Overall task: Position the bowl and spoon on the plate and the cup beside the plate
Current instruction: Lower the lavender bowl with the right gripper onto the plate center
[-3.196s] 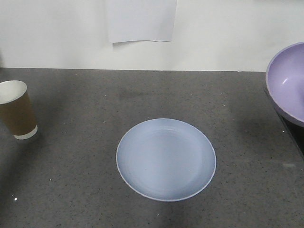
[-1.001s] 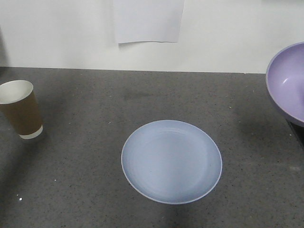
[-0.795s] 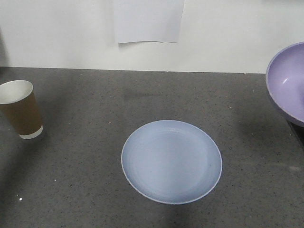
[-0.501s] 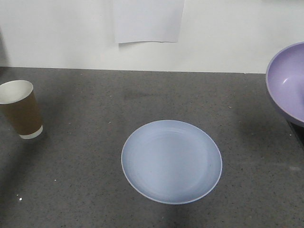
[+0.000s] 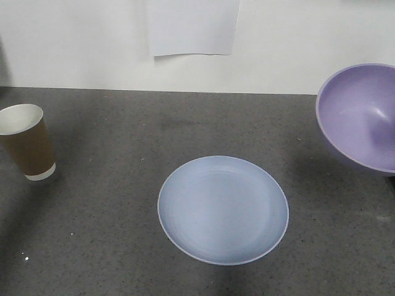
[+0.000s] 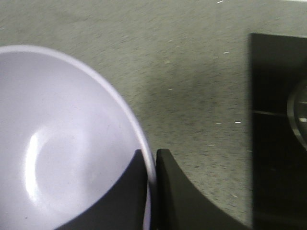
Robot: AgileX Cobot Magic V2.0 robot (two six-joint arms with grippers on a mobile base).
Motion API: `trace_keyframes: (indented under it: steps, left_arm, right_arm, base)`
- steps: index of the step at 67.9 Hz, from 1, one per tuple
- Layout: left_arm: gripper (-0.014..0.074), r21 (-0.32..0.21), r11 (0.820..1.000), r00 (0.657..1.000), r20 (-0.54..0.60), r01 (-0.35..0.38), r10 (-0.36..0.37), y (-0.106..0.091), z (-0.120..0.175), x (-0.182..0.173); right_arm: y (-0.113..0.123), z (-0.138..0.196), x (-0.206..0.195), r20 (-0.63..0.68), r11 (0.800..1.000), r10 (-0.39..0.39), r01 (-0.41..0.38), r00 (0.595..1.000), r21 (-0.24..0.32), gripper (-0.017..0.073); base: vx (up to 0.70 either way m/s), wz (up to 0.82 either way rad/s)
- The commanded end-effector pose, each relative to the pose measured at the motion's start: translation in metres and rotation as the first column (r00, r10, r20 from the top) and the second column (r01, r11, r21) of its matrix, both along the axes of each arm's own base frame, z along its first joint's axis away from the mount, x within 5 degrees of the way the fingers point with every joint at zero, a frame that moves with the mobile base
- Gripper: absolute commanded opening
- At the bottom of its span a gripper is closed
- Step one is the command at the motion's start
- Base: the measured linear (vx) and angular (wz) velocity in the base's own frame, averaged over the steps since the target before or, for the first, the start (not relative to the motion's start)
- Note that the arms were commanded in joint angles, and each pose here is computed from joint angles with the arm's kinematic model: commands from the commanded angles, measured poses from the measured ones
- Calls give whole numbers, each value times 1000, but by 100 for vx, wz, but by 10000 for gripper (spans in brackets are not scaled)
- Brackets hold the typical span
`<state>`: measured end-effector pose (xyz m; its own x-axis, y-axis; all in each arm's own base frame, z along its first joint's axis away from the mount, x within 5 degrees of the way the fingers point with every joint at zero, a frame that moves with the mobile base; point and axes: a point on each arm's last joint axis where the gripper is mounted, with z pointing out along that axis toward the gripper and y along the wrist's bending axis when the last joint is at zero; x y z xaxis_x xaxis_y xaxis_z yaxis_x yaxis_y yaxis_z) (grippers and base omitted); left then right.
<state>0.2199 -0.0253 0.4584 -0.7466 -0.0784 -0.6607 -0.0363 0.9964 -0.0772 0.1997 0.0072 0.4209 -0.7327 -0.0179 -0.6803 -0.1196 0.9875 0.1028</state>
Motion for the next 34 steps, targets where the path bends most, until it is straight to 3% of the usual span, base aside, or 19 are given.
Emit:
trace_keyframes:
  steps: [1,18,34]
  left_arm:
    - [-6,-7,1000,997,71,5,-4,0,13,-7]
    - [-6,-7,1000,997,71,5,-4,0,13,-7]
    - [-6,-7,1000,997,71,5,-4,0,13,-7]
  right_arm:
    - [6,6,12,60,997,52,-54,997,45,-4]
    - [49,-25,49,-39,973,230,-229,972,27,-3]
    - [92,-61,81,-112,957,290,-290,950,13,-3]
  base:
    - [0,0]
    - [0,0]
    - [0,0]
